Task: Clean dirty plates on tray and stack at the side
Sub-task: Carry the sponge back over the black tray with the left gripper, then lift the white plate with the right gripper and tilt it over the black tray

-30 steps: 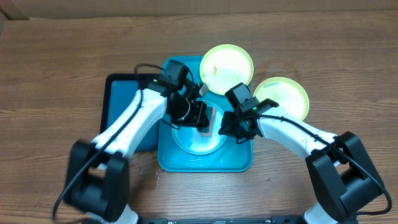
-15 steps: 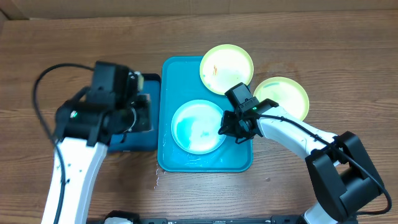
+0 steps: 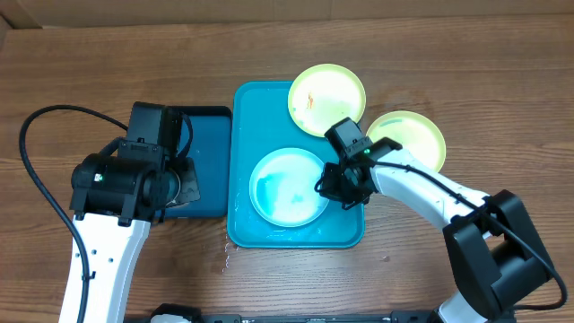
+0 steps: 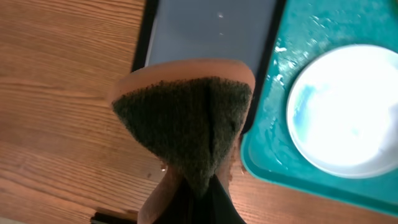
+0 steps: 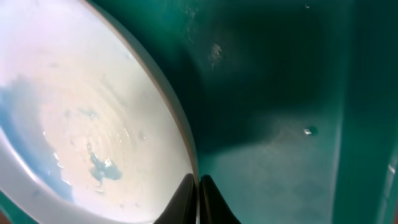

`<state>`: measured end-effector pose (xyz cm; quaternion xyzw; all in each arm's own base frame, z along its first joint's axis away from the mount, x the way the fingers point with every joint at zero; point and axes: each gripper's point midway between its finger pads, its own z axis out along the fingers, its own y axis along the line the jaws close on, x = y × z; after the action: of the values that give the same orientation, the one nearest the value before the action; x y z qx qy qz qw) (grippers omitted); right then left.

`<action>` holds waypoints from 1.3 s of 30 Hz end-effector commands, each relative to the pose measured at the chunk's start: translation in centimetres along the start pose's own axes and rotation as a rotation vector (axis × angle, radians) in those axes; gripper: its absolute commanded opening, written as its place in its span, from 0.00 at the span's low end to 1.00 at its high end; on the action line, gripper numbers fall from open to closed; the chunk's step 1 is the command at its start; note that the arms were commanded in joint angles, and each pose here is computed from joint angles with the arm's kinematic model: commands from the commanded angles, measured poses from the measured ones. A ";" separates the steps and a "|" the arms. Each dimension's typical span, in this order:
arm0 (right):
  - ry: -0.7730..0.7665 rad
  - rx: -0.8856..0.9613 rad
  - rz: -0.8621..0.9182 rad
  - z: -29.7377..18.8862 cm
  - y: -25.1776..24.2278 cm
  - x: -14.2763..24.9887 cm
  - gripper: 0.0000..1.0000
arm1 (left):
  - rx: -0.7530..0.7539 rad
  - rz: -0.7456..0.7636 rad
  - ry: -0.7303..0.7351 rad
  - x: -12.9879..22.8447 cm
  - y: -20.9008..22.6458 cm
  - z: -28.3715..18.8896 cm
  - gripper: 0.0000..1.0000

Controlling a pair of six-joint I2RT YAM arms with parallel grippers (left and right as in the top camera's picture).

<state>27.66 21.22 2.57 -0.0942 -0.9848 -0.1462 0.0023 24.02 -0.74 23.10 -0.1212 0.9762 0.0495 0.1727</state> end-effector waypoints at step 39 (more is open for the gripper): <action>-0.882 -0.290 -0.635 -9.4 24.8 -5.8 0.04 | 0.020 -0.094 -0.175 0.8 2.3 -4.5 0.04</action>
<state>36.79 40.59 16.15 0.1005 -0.8683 -0.2513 -0.4157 21.14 0.26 26.65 -0.1471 0.9562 0.0367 0.2504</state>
